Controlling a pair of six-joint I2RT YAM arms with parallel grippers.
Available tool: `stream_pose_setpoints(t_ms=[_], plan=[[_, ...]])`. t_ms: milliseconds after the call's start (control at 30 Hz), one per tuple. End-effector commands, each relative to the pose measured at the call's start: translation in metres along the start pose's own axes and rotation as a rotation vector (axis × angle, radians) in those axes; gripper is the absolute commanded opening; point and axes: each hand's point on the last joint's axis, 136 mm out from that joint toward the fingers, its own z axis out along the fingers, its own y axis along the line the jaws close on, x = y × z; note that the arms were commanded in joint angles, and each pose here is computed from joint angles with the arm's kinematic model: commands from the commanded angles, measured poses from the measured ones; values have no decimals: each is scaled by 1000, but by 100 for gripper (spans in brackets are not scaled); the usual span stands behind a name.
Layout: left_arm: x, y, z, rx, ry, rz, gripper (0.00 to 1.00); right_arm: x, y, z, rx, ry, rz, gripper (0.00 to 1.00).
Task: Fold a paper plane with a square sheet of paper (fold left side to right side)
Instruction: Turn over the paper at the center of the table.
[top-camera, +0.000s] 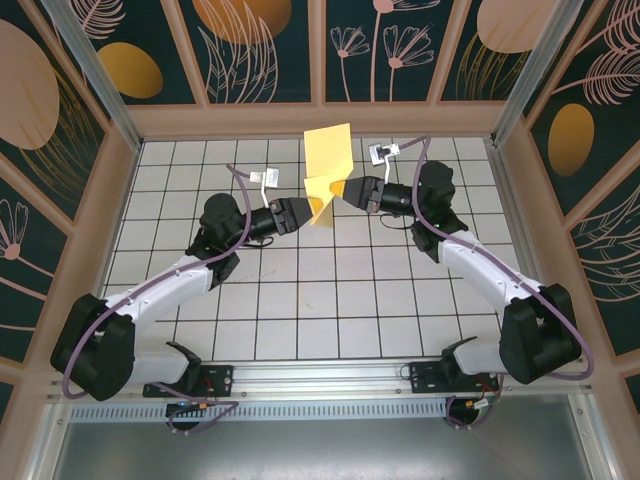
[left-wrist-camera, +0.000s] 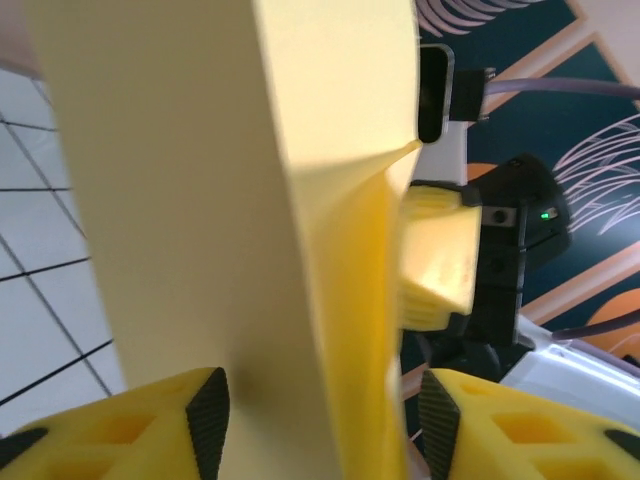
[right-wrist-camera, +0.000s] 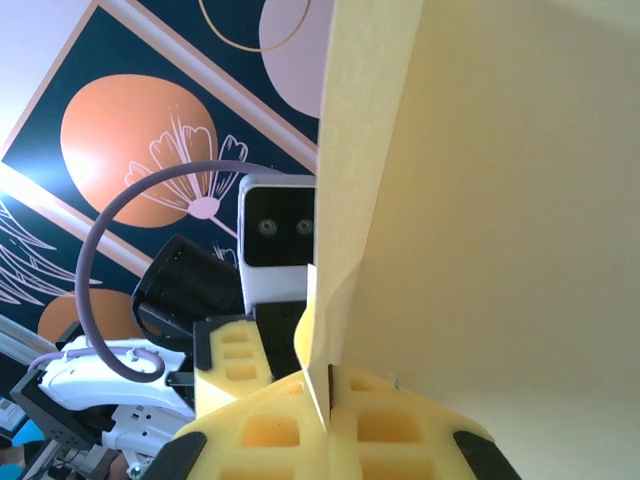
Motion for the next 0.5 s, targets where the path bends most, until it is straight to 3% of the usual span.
stream_pose_setpoints(t_ms=[0, 233, 367, 467], plan=[[-2, -17, -3, 70, -5, 21, 39, -8, 18, 3, -53, -3, -52, 0], [-1, -15, -5, 52, -16, 16, 15, -8, 14, 1, -39, -12, -39, 2], [-3, -4, -7, -26, -28, 31, 5, -8, 4, -6, 19, -26, -35, 23], [-5, 13, -10, -148, -36, 84, 1, -10, -28, -22, 205, -50, -13, 43]])
